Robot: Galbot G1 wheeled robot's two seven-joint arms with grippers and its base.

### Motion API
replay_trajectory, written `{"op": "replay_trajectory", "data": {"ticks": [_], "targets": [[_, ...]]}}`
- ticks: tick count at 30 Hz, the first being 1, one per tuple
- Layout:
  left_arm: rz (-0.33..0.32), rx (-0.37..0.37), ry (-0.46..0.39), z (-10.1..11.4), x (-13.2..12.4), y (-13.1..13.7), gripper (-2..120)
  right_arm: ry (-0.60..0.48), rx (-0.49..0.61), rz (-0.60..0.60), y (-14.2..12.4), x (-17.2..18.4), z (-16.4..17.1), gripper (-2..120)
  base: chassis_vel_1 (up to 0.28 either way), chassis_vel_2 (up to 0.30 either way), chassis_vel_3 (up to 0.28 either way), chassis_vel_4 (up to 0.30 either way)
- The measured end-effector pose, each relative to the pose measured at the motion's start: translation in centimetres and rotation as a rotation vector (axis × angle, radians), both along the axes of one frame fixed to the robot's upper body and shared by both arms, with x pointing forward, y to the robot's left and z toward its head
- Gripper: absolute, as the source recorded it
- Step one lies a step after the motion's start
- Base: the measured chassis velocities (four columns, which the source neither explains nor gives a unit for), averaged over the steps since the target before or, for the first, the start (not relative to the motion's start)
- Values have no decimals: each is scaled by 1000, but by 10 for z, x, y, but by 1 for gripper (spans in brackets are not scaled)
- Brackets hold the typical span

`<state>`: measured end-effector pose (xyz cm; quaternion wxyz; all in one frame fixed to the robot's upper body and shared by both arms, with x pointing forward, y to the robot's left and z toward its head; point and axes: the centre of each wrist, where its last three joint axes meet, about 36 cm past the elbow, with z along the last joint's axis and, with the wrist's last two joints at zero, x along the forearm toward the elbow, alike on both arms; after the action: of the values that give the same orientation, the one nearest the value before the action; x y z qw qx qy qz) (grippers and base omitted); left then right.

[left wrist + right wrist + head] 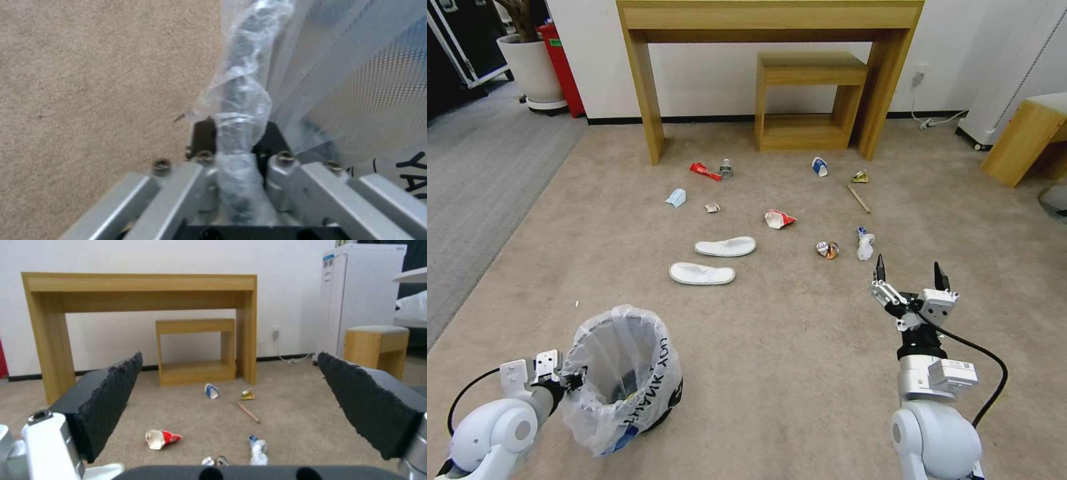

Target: Pick up the trash bin and place the garbage on the floor into it.

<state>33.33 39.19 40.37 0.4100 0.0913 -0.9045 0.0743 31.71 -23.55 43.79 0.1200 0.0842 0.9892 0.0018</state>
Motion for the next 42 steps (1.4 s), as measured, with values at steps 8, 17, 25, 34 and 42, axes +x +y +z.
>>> {"op": "replay_trajectory", "data": {"ticks": [8, 17, 25, 34, 42], "targets": [[1, -13, -5, 0, -1, -3, 3, 6, -6, 3, -2, -1, -1, 100, 0, 0, 0, 0], [14, -48, -49, 17, -6, -12, 1, 18, -12, 7, -6, -2, -1, 100, 0, 0, 0, 0], [71, -96, -128, 48, -7, -12, 0, 26, -19, 16, -8, -2, 0, 100, 0, 0, 0, 0], [73, -135, -187, 75, -13, -19, 0, 30, -26, 22, -12, -2, 1, 100, 0, 0, 0, 0], [-22, -142, -249, 105, -34, -57, 0, 37, -27, 31, -19, -1, 2, 100, 0, 0, 0, 0]]}}
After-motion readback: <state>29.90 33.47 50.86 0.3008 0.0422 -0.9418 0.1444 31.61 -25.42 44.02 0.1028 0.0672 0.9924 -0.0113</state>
